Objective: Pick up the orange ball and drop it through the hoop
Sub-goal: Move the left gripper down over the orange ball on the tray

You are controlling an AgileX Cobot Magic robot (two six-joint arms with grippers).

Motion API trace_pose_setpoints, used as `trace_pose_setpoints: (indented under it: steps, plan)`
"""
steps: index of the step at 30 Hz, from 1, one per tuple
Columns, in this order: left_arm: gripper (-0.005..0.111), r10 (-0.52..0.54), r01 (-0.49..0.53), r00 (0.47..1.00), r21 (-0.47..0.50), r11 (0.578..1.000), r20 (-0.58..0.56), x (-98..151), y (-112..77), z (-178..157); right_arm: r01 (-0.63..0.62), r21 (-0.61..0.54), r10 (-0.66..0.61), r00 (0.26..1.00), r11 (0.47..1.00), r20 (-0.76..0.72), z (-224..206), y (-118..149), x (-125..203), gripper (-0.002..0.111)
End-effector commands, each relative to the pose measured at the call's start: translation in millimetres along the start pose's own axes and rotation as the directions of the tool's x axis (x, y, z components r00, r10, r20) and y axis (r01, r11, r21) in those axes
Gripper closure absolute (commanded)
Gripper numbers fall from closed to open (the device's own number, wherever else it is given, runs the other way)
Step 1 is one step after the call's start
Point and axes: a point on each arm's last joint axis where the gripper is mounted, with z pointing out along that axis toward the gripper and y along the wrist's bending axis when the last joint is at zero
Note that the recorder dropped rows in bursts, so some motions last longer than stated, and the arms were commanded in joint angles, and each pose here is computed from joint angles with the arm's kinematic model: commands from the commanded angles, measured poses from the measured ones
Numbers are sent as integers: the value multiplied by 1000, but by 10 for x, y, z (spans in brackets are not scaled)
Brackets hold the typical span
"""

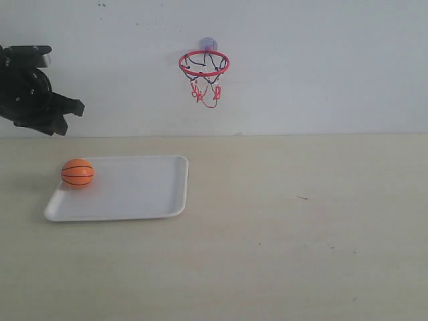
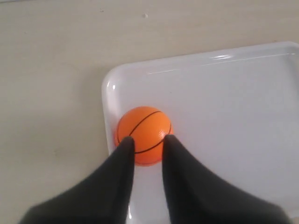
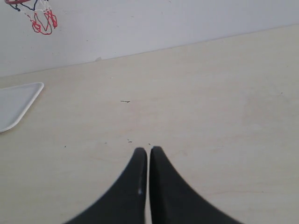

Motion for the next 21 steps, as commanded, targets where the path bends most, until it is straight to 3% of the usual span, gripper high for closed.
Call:
trace_pose_setpoints:
  steps: [1, 5, 21]
  plan:
    - [50, 37, -37, 999, 9, 999, -15, 3, 8, 97, 11, 0, -11, 1000, 1000, 14, -4, 0, -10, 107]
    - [30, 42, -41, 998, 39, 998, -41, 52, -6, 240, 11, 0, -11, 1000, 1000, 14, -4, 0, -10, 107]
    - [29, 86, -80, 989, 57, 995, -120, 190, 12, 663, 11, 0, -11, 1000, 1000, 15, -4, 0, -11, 107]
